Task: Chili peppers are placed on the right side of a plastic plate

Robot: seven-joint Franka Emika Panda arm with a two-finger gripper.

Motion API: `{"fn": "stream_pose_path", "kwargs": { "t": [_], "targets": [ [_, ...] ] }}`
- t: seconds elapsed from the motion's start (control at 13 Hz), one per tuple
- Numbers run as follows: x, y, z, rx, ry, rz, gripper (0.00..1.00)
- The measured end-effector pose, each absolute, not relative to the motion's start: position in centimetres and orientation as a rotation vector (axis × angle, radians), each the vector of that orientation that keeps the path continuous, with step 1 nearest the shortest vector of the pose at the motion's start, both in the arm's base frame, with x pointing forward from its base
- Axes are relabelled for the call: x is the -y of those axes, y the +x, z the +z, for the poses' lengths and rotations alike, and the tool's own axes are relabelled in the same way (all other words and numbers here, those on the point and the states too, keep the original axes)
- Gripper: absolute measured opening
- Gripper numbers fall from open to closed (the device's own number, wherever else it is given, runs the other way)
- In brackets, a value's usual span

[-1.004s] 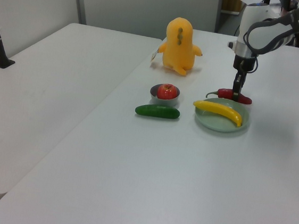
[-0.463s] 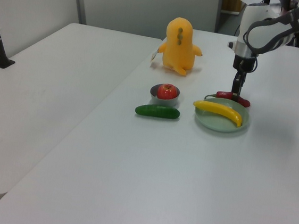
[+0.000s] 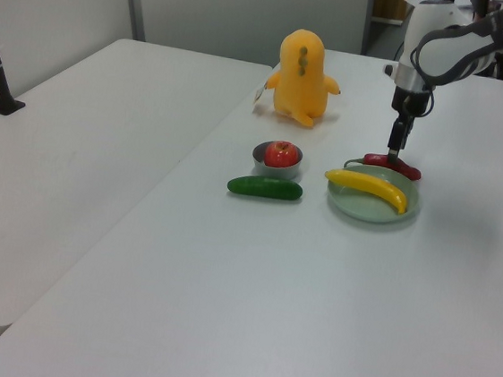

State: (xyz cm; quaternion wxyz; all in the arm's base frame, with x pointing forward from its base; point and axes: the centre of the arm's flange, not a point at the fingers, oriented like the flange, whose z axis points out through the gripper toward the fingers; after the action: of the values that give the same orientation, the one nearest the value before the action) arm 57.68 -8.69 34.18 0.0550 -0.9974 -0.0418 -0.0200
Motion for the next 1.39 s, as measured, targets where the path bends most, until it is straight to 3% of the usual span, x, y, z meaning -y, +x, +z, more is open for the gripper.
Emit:
{"fn": "stream_pose_path", "kwargs": {
  "t": [0.46, 0.93, 1.08, 1.39],
  "targets": [
    [8.5, 58.2, 47.1, -0.006, -3.059, 0.005, 1.00],
    [7.6, 57.1, 60.7, -0.296, -3.045, -0.083, 1.00],
    [5.3, 56.0, 63.6, -0.359, -3.030, -0.082, 1.00],
    [-1.6, 55.2, 65.2, -0.374, -3.016, -0.100, 1.00]
  ]
}}
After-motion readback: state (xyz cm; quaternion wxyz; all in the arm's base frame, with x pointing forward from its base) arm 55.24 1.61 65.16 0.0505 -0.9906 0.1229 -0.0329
